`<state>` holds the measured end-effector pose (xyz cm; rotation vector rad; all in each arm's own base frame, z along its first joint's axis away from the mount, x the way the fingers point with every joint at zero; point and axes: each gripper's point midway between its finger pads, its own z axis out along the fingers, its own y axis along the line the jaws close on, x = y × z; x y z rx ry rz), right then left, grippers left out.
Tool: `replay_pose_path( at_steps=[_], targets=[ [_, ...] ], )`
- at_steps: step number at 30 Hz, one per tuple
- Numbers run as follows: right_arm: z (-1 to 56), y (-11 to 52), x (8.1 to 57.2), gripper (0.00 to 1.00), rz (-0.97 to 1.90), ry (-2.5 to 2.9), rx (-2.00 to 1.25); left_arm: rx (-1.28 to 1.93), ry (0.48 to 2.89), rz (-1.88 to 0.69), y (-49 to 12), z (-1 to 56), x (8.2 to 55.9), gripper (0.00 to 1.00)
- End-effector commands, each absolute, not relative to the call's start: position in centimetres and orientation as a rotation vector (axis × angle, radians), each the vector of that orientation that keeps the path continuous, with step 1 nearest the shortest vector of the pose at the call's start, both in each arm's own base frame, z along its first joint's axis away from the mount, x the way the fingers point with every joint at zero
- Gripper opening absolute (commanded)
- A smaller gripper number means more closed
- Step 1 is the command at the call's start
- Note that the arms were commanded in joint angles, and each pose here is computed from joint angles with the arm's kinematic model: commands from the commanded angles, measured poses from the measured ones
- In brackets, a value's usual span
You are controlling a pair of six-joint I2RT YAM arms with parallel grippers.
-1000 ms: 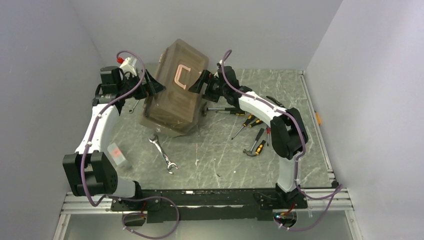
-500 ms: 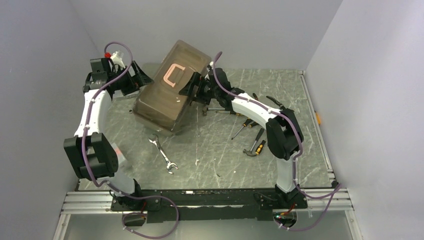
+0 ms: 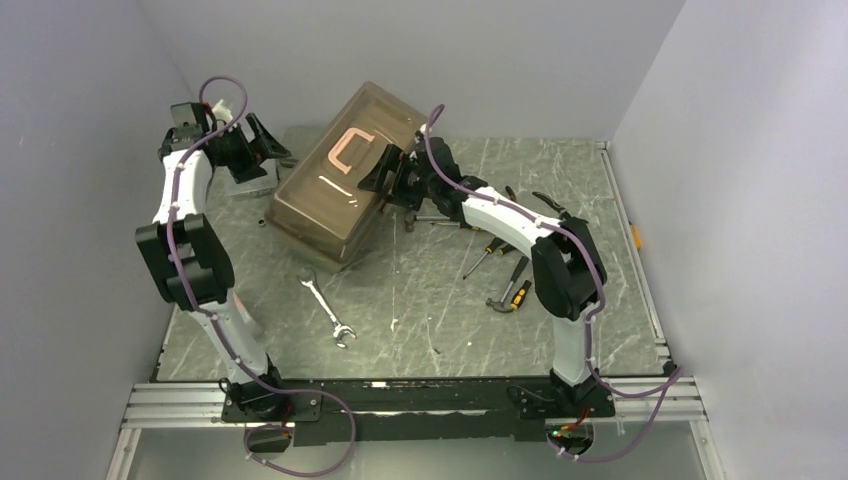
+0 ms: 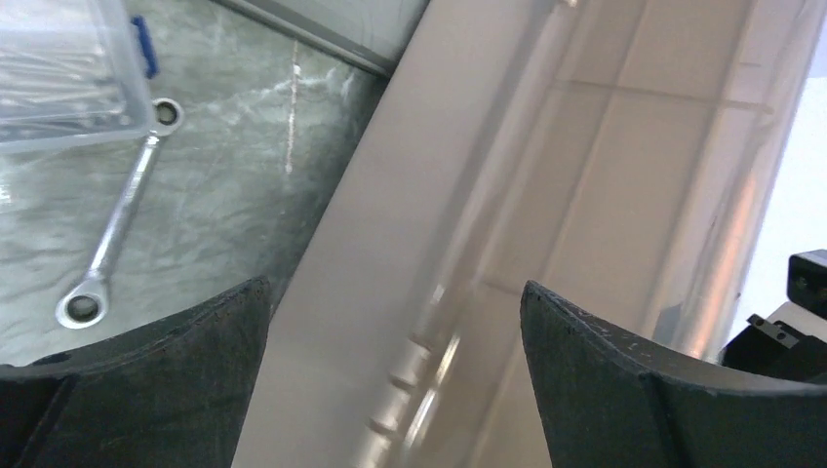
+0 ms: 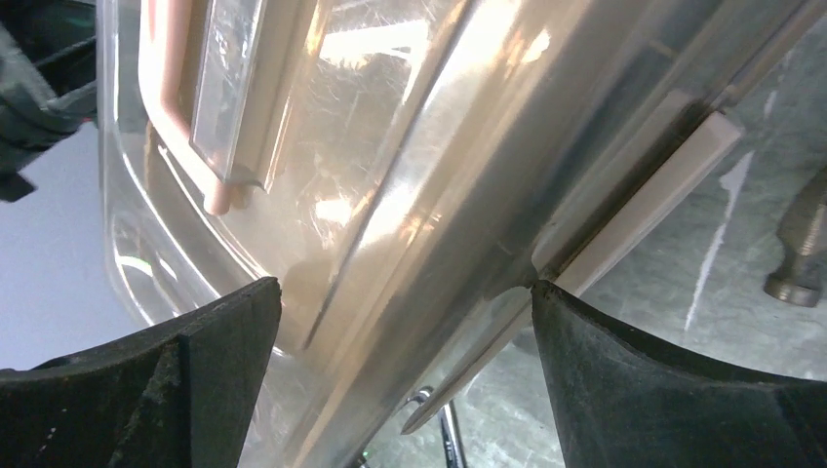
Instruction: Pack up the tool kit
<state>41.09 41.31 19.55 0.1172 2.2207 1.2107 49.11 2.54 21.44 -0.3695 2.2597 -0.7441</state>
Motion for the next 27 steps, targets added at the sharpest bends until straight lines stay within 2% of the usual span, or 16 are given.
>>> replay_pose_path(
  at_steps=[1, 3, 6, 7, 11, 12, 20, 27],
  targets=[
    [22.1, 41.1, 41.6, 1.00, 1.204, 2.159, 0.082, -0.300, 2.134, -1.037, -0.1, 23.5, 50.6, 0.98],
    [22.3, 41.0, 41.8, 1.00, 1.206, 2.153, 0.079, -0.306, 2.069, -1.071, -0.3, 24.4, 51.1, 0.95],
    [22.5, 40.8, 42.0, 1.00, 1.208, 2.144, 0.082, -0.315, 2.031, -1.122, -0.6, 24.8, 52.0, 0.80],
    [22.5, 40.6, 42.1, 1.00, 1.205, 2.142, 0.084, -0.312, 2.028, -1.147, -0.8, 24.8, 52.3, 0.68],
    [22.5, 40.3, 42.6, 0.98, 1.188, 2.139, 0.081, -0.327, 2.055, -1.234, -1.5, 22.9, 54.1, 0.03],
    [22.5, 40.2, 42.9, 0.98, 1.181, 2.139, 0.082, -0.333, 2.065, -1.255, -1.7, 22.1, 54.4, 0.00],
    [21.0, 40.4, 43.3, 0.99, 1.169, 2.175, 0.104, -0.315, 2.163, -1.354, -6.5, 17.8, 55.6, 0.00],
    [21.0, 39.8, 42.0, 0.99, 1.173, 2.186, 0.079, -0.220, 2.306, -1.409, -13.3, 14.7, 50.7, 0.00]
  ],
)
